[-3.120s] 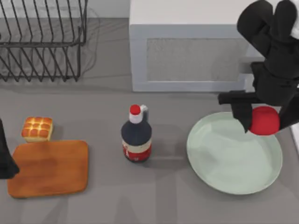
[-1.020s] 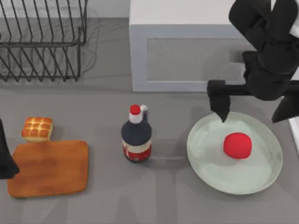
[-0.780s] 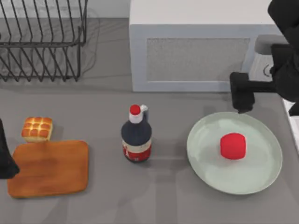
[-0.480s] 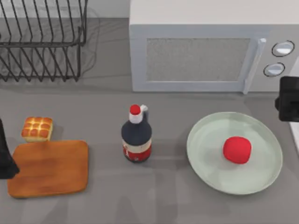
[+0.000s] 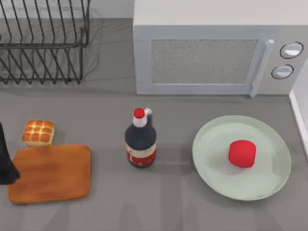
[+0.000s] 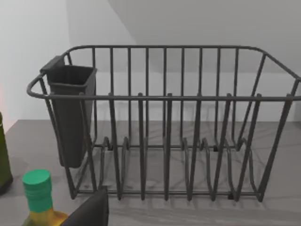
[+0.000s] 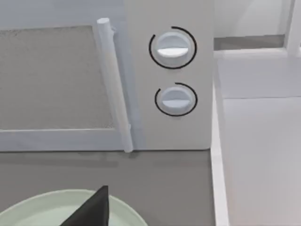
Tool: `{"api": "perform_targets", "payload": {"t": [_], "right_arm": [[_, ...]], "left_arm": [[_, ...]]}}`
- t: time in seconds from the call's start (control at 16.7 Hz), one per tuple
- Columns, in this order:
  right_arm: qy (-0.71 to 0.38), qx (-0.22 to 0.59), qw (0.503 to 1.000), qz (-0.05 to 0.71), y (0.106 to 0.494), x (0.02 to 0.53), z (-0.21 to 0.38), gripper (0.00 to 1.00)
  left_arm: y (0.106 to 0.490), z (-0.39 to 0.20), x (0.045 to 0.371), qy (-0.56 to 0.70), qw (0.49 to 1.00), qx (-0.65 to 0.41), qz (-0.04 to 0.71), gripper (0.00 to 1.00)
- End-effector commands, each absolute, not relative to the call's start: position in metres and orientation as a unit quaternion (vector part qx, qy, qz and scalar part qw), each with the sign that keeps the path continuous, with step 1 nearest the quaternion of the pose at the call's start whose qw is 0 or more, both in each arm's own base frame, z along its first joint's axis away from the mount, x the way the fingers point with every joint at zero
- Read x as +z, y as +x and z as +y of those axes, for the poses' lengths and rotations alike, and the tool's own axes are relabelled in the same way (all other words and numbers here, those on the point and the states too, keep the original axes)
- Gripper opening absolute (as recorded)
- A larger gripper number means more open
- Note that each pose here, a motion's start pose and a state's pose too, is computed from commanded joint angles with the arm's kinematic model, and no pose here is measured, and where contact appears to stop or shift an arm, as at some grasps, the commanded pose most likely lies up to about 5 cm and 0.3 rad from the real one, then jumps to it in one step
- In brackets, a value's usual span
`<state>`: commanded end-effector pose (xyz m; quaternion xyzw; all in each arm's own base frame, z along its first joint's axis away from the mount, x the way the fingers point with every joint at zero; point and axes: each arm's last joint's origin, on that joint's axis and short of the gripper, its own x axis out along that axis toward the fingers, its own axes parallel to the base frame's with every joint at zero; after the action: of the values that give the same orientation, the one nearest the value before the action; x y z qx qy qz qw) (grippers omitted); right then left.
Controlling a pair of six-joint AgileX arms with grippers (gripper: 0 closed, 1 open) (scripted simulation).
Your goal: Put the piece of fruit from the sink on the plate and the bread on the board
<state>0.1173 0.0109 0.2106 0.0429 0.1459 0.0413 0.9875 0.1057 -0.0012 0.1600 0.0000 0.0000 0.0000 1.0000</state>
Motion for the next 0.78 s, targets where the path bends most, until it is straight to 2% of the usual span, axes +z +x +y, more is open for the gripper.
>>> {"api": "perform_targets", "payload": {"t": [0.18,0.36,0.78], "right_arm": [[0.02,0.02,0.998,0.06,0.108,0.18,0.003,1.0],[0.004,0.003,1.0,0.01,0.106,0.163,0.0,1.0],[0.0,0.0,1.0,0.0,0.106,0.16,-0.001,1.0]], "left_arm": [[0.106,-0.001,0.16,0.0,1.0,0.0,0.0,1.0],[0.106,-0.001,0.16,0.0,1.0,0.0,0.0,1.0],[0.106,-0.001,0.16,0.0,1.0,0.0,0.0,1.0]]}}
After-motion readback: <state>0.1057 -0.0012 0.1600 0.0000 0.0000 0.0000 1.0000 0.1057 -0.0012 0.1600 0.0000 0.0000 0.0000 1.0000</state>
